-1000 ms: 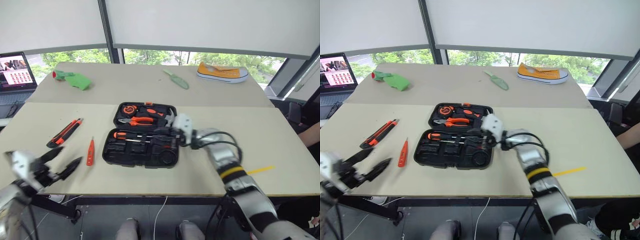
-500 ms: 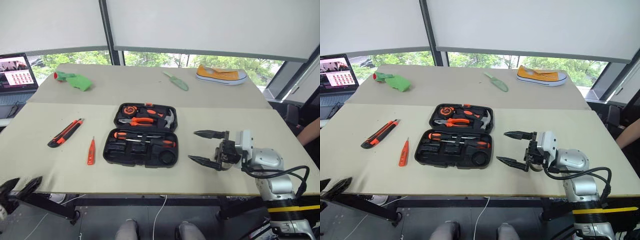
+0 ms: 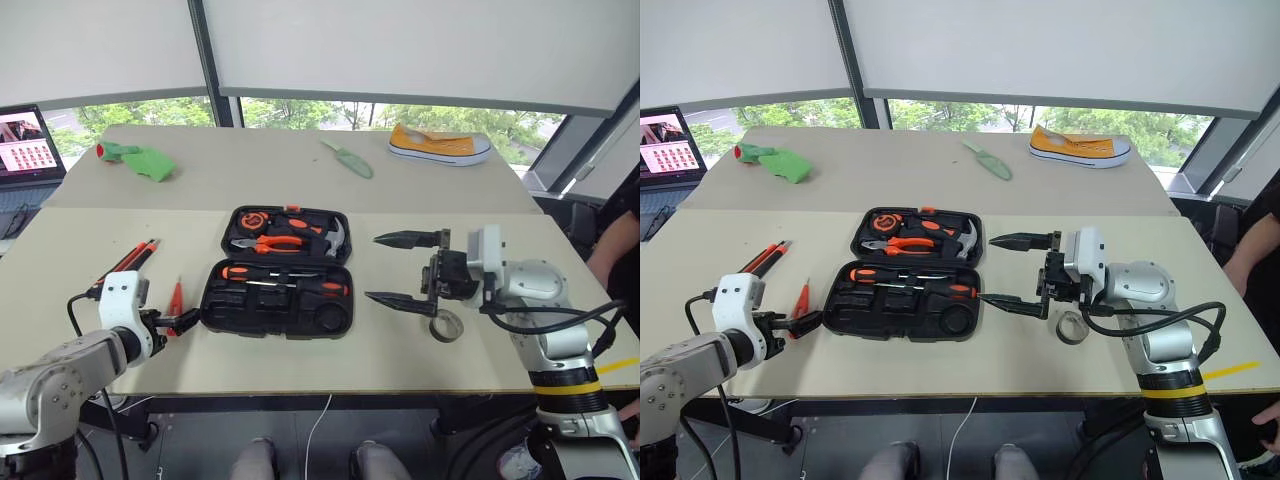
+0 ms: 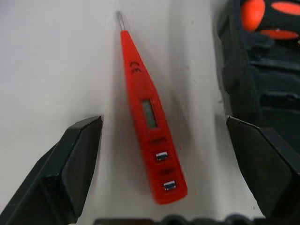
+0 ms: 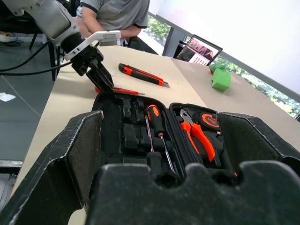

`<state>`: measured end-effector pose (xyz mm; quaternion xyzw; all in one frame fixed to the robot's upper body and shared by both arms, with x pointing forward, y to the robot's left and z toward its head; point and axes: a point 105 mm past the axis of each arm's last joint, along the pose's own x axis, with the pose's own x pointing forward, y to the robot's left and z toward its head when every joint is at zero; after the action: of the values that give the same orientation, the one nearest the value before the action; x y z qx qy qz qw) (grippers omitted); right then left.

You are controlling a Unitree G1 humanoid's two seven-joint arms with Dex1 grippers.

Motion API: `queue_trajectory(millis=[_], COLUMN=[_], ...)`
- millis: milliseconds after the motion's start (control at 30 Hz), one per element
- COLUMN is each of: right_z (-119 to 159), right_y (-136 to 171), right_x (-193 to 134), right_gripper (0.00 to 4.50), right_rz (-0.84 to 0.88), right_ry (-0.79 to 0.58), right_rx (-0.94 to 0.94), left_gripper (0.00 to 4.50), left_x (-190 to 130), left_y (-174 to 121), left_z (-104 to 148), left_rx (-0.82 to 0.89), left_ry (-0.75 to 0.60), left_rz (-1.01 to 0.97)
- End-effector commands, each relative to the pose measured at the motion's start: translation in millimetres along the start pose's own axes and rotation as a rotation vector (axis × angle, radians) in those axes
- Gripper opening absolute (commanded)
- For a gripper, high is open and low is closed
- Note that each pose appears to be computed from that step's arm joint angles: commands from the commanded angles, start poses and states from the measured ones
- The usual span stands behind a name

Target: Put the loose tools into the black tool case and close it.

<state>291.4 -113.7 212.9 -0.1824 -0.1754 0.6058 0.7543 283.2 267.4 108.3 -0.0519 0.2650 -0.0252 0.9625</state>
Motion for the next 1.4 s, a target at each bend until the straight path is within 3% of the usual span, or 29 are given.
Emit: queue_trajectory(millis=[33,167,333,500,567,700,767,867,1100,1400], right_z=[17,19,17,16,14,11,9,8,7,4], right_y=[-2,-2,0,2,0,-1,1,3,10,19], right_x=[2,2,-1,-7,-11,-13,-12,-9,-13,-16], right_gripper=[4.5,4.5,4.5,4.5,4.5,4.5,4.5,4.5,4.5,4.5], right_rz=[0.009,0.01,0.009,-0.011,-0.033,-0.054,-0.052,-0.049,-0.064,-0.076], right_ry=[-0.038,-0.037,-0.017,0.011,0.039,0.075,0.084,0.088,0.105,0.131], right_rx=[-0.043,-0.043,-0.039,-0.031,-0.017,0.008,0.014,0.018,0.035,0.067], left_gripper=[3.74,2.2,0.44,0.44,0.44,0.44,0.44,0.44,0.44,0.44], left_x=[6,8,-1,-17,-24,-23,-9,8,41,53], left_y=[-3,4,31,28,-5,-42,-53,-58,-77,-75], left_z=[-7,-17,-5,51,67,68,62,56,61,60], left_rx=[-0.005,-0.005,0.013,0.25,0.476,0.757,0.878,1.013,1.28,1.452], left_ry=[0.025,0.051,-0.018,-0.283,-0.356,-0.323,-0.196,-0.051,-0.019,0.036], left_rz=[0.026,0.055,0.1,-0.119,-0.397,-0.742,-0.848,-0.906,-0.919,-0.922])
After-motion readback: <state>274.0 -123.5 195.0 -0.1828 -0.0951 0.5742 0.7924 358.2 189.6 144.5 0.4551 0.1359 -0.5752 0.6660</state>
